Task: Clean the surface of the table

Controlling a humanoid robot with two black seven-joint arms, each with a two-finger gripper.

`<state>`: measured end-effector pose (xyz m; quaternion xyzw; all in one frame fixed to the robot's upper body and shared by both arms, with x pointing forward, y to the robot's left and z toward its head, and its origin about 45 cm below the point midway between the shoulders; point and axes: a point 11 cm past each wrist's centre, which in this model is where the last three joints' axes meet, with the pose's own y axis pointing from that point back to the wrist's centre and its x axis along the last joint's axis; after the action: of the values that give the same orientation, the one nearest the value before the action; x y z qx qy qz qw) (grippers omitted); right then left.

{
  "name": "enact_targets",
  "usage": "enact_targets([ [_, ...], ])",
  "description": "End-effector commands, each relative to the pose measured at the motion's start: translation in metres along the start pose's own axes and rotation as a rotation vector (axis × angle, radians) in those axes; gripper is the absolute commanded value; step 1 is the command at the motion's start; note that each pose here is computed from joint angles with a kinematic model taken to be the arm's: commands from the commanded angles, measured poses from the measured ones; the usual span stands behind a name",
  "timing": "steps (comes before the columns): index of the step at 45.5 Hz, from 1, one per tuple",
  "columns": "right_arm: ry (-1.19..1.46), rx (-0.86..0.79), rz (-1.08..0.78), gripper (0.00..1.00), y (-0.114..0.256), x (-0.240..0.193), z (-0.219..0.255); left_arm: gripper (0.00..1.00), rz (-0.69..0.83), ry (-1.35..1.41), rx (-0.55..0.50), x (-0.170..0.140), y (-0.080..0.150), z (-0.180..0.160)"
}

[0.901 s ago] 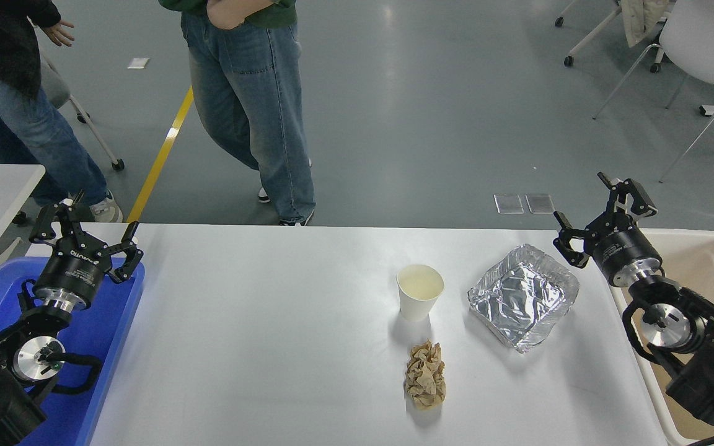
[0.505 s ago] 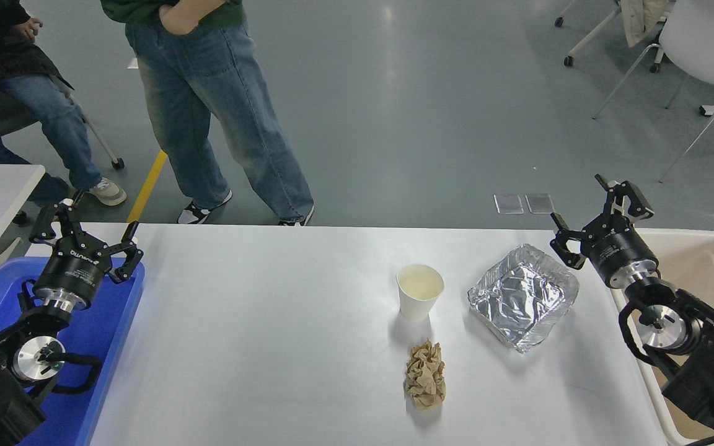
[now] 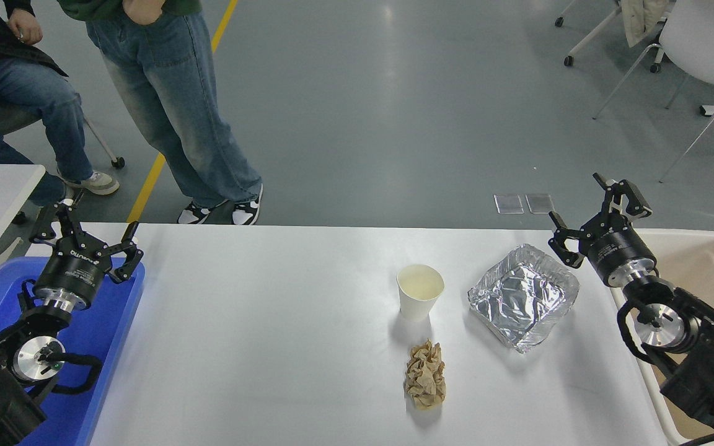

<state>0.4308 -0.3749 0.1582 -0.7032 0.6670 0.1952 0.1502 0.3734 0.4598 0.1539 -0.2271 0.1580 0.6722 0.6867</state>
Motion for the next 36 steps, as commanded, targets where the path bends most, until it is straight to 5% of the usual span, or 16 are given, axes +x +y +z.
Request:
enact_targets([
  [1,-0.001,0.010,-0.006,1.00,-0.003,-0.003,-0.004,1.00,0.000,0.000,0.000,0.000,0.000,0.000],
  [36,0.026,0.006,0.013,1.00,0.001,0.008,-0.009,1.00,-0.007,0.004,0.000,-0.001,-0.001,0.000],
])
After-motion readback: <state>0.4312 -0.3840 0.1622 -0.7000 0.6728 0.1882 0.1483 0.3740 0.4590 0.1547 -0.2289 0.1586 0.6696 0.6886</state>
